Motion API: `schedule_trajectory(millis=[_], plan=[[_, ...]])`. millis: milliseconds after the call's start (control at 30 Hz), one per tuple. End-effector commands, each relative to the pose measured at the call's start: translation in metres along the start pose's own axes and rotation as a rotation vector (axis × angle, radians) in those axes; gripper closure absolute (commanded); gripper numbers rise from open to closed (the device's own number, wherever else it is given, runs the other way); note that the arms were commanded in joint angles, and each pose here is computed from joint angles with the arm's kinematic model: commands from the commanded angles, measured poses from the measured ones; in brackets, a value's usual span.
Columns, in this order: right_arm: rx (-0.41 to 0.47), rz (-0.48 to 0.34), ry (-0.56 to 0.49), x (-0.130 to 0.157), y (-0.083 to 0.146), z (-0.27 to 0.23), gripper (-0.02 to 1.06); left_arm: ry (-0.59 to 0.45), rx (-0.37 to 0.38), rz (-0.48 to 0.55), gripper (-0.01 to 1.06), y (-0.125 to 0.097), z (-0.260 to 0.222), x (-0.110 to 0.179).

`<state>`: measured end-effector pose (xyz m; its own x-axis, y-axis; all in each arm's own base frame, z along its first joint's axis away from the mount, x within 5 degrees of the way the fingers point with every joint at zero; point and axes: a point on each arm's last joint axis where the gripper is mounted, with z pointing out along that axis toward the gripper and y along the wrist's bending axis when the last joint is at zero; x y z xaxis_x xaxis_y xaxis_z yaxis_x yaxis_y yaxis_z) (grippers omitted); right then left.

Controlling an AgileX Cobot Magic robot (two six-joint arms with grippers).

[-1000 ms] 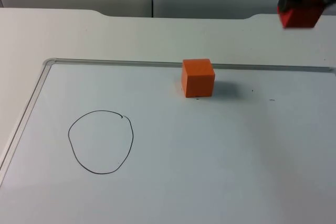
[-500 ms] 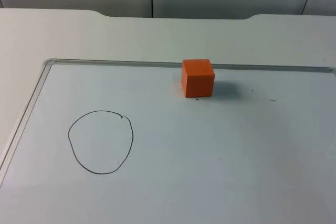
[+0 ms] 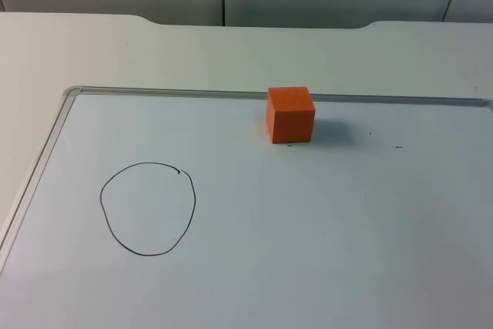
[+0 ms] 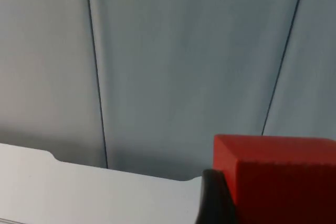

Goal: Pick up one cube with the left hand and another cube with the right hand. First place the cube in the right hand at the target position, then stack the cube in the left hand on top.

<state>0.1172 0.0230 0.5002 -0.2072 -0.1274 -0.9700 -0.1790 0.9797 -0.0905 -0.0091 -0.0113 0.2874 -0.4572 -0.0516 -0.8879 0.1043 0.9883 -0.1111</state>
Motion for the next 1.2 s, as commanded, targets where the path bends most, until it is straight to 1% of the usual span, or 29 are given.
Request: schedule_trajectory(millis=[0,33,133,167,200,233,267,333,367,400,500,533,567,600,633,667,700,800,833,933,967,1000,1067,1100,1133,1167], plan=[[-0.012,-0.015,-0.012,0.001,0.001,-0.001,1.05,-0.064,0.077,-0.003,0.00,-0.008,-0.005,-0.020],[-0.012,-0.015,-0.012,0.001,0.001,-0.001,1.05,-0.064,0.077,-0.003,0.00,-0.008,-0.005,-0.020],[-0.038,-0.017,-0.012,0.001,0.003,-0.001,1.05,-0.173,0.175,0.019,0.00,-0.019,-0.010,-0.053],[-0.051,-0.027,-0.012,0.001,0.005,-0.001,1.05,-0.194,0.197,0.027,0.00,-0.021,-0.008,-0.065],[-0.051,-0.027,-0.012,0.001,0.005,-0.001,1.05,-0.194,0.197,0.027,0.00,-0.021,-0.008,-0.065],[-0.063,-0.030,-0.014,0.001,0.006,-0.001,1.05,-0.207,0.218,0.037,0.00,-0.024,-0.004,-0.083],[-0.069,-0.030,-0.018,0.001,0.006,-0.001,1.05,-0.219,0.228,0.046,0.00,-0.025,-0.001,-0.095],[-0.069,-0.042,-0.020,0.001,0.006,-0.001,1.05,-0.223,0.256,0.052,0.00,-0.027,0.015,-0.120],[-0.069,-0.042,-0.020,0.001,0.006,-0.001,1.05,-0.223,0.256,0.052,0.00,-0.027,0.015,-0.120],[-0.069,-0.042,-0.023,0.001,0.006,-0.001,1.05,-0.234,0.278,0.056,0.00,-0.029,0.022,-0.132],[-0.069,-0.041,-0.025,0.000,0.006,-0.001,1.05,-0.211,0.377,0.090,0.00,-0.035,0.058,-0.169],[-0.069,-0.041,-0.025,0.000,0.006,-0.001,1.05,-0.211,0.377,0.090,0.00,-0.035,0.058,-0.169],[-0.069,-0.041,-0.030,0.000,0.006,-0.001,1.05,-0.202,0.413,0.109,0.00,-0.037,0.068,-0.180],[-0.069,-0.041,-0.039,-0.001,0.006,-0.001,1.05,-0.137,0.467,0.124,0.00,-0.039,0.094,-0.192],[-0.068,-0.045,-0.047,-0.002,0.006,-0.001,1.05,-0.090,0.490,0.131,0.00,-0.039,0.112,-0.199],[-0.068,-0.045,-0.047,-0.002,0.006,-0.001,1.05,-0.090,0.490,0.131,0.00,-0.039,0.112,-0.199],[-0.068,-0.047,-0.055,-0.002,0.006,-0.001,1.05,-0.049,0.515,0.145,0.00,-0.040,0.127,-0.205],[-0.067,-0.047,-0.076,-0.004,0.006,-0.001,1.05,0.096,0.551,0.130,0.00,-0.039,0.193,-0.214],[-0.067,-0.047,-0.076,-0.004,0.006,-0.001,1.05,0.096,0.551,0.130,0.00,-0.039,0.193,-0.214],[-0.067,-0.047,-0.077,-0.004,0.006,-0.001,1.05,0.208,0.587,0.116,0.00,-0.048,0.249,-0.209],[-0.067,-0.047,-0.077,-0.004,0.006,-0.001,1.05,0.208,0.587,0.116,0.00,-0.048,0.249,-0.209],[-0.068,-0.047,-0.072,-0.004,0.007,0.001,1.05,0.241,0.600,0.125,0.00,-0.056,0.263,-0.207],[-0.068,-0.047,-0.068,-0.004,0.007,0.002,1.05,0.351,0.591,0.119,0.00,-0.073,0.295,-0.197],[-0.069,-0.048,-0.057,-0.004,0.007,0.005,1.05,0.414,0.572,0.171,0.00,-0.091,0.314,-0.192],[-0.069,-0.048,-0.057,-0.004,0.007,0.005,1.05,0.414,0.572,0.171,0.00,-0.091,0.314,-0.192],[-0.070,-0.038,-0.054,-0.003,0.007,0.005,1.05,0.462,0.557,0.205,0.00,-0.101,0.328,-0.184]])
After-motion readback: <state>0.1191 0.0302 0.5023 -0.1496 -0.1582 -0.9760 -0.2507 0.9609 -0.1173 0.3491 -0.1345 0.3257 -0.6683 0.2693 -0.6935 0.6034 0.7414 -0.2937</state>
